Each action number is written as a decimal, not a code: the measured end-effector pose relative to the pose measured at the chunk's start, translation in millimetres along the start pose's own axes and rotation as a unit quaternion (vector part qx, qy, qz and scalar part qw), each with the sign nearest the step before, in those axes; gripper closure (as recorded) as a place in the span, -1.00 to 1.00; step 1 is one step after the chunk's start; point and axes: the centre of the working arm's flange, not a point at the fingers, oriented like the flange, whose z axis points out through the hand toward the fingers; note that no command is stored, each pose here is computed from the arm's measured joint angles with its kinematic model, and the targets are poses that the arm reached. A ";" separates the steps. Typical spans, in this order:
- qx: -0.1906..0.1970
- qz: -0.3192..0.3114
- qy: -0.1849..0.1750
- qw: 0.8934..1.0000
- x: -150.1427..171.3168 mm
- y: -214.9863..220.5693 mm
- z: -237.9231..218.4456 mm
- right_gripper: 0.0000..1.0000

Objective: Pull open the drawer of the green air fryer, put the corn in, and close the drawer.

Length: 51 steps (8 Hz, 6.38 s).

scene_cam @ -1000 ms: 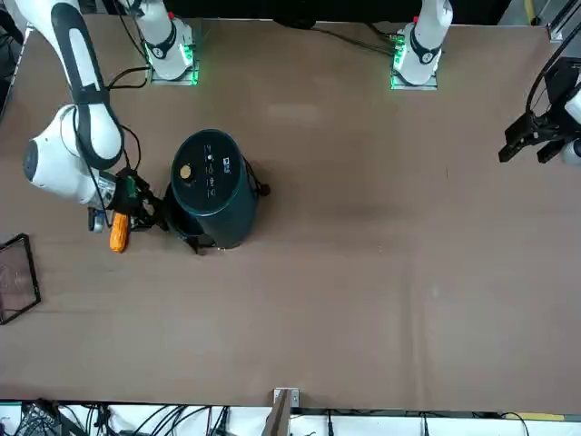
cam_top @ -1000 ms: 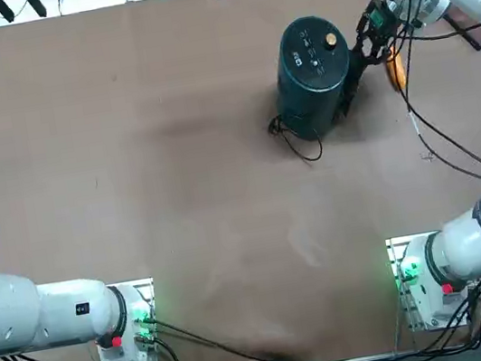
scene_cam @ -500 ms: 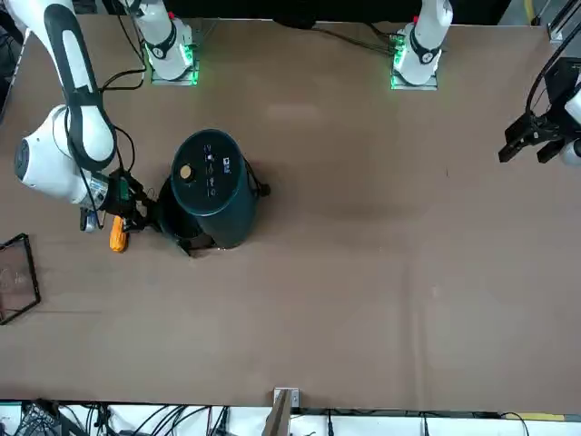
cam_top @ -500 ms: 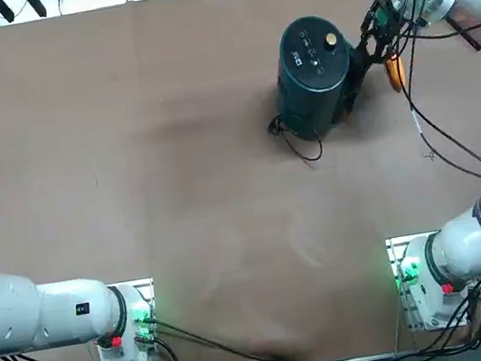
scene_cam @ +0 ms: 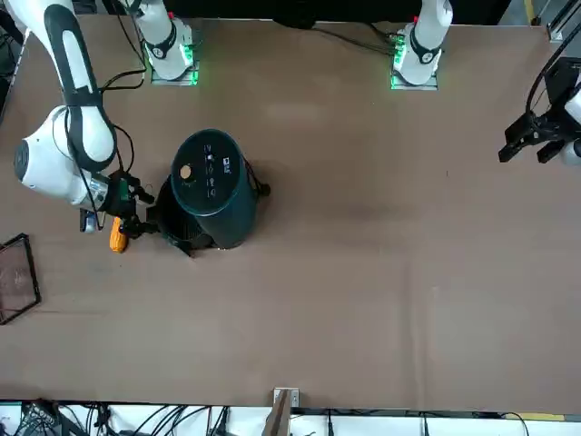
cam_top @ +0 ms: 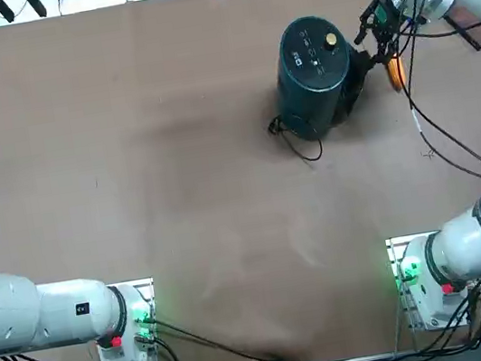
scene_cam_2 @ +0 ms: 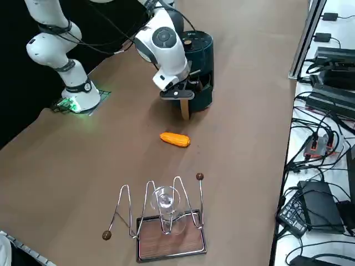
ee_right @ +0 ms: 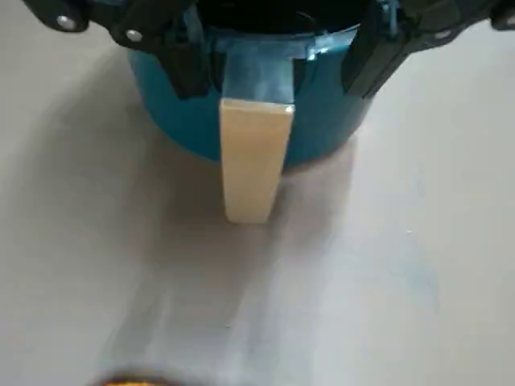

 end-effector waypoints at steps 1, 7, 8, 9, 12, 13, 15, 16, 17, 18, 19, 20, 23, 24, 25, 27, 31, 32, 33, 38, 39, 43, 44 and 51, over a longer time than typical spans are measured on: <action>-0.010 -0.015 0.008 1.000 0.8 -4.0 -9.0 -1.00; -0.113 -0.341 0.060 0.931 66.5 9.8 -66.2 -1.00; -0.134 -0.389 0.067 0.909 71.9 10.1 -59.9 -1.00; -0.145 -0.431 0.073 0.888 77.3 8.0 -49.7 -1.00; -0.153 -0.515 0.083 0.840 102.1 3.1 -7.8 -1.00; -0.155 -0.526 0.083 0.832 108.6 2.8 6.7 -1.00; -0.167 -0.556 0.076 0.811 120.1 6.9 22.8 -1.00; -0.167 -0.558 0.075 0.809 124.9 8.8 25.2 -0.97; -0.167 -0.559 0.076 0.809 126.4 8.8 28.6 -0.96; -0.167 -0.559 0.077 0.809 128.3 9.3 33.0 -0.88; -0.168 -0.559 0.076 0.809 130.6 10.2 38.4 -0.75; -0.169 -0.559 0.075 0.808 132.4 10.8 43.0 -0.35; -0.166 -0.576 0.078 0.797 124.5 -0.9 22.4 -0.14; -0.168 -0.586 0.069 0.790 106.1 -7.7 -1.9 -0.14; -0.168 -0.597 0.060 0.782 76.1 -13.8 -34.2 -0.14; -0.169 -0.625 0.053 0.760 -0.9 -22.1 -79.8 -0.14; -0.141 -0.612 0.007 0.778 -75.8 -30.6 -41.5 -0.14; -0.133 -0.606 -0.002 0.784 -74.8 -31.7 -34.4 -0.14; -0.117 -0.597 -0.015 0.793 -74.6 -33.3 -28.7 -0.14; -0.093 -0.586 -0.049 0.803 -88.5 -37.6 -5.5 -0.20; -0.094 -0.587 -0.050 0.803 -89.6 -37.6 -2.6 -0.49; -0.088 -0.577 -0.041 0.811 -81.1 -40.2 -14.1 -1.00; -0.084 -0.553 -0.034 0.828 -72.8 -39.6 -22.9 -1.00; -0.064 -0.169 -0.007 0.984 18.7 -14.0 -45.9 -1.00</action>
